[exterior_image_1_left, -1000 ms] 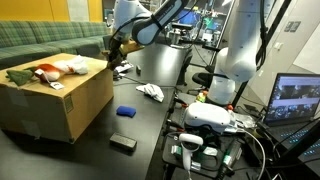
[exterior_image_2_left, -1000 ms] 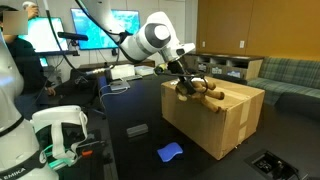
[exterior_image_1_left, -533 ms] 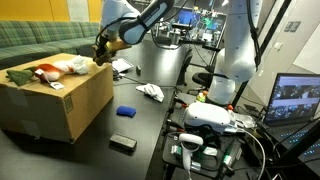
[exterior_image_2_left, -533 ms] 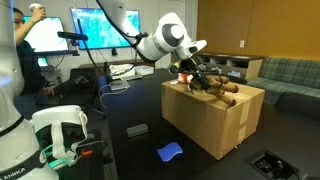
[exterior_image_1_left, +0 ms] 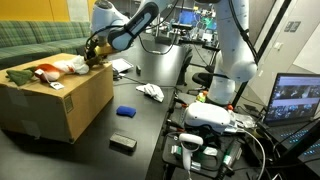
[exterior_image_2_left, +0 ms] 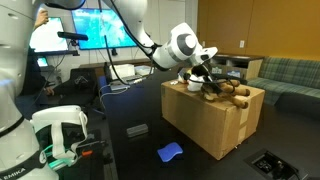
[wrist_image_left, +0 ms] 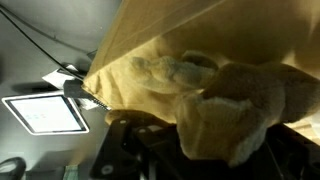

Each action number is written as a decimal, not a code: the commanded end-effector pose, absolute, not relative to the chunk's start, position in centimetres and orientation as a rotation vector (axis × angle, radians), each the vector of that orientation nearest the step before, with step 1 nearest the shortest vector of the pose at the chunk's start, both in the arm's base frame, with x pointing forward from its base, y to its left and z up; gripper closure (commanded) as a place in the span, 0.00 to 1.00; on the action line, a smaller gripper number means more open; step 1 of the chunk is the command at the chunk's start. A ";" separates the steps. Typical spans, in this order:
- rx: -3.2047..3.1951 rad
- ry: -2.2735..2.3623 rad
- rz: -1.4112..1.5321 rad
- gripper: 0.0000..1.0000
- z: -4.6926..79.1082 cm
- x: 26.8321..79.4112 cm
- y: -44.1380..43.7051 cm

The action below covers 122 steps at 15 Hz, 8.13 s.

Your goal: Pick up all the objects from the box and put them on the table, then pick up all the the objects on the table and put them on the box

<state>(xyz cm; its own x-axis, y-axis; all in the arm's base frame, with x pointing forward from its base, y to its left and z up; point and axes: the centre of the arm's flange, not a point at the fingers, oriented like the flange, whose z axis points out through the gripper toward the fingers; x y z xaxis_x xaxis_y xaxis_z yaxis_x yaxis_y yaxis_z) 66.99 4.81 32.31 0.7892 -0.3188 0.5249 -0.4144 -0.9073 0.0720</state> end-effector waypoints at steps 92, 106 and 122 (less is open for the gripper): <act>3.015 0.190 0.227 0.98 45.1 57.1 13.7; 3.071 -0.153 0.044 0.98 25.1 47.6 5.9; 3.015 -0.397 0.037 0.80 8.2 46.3 -3.2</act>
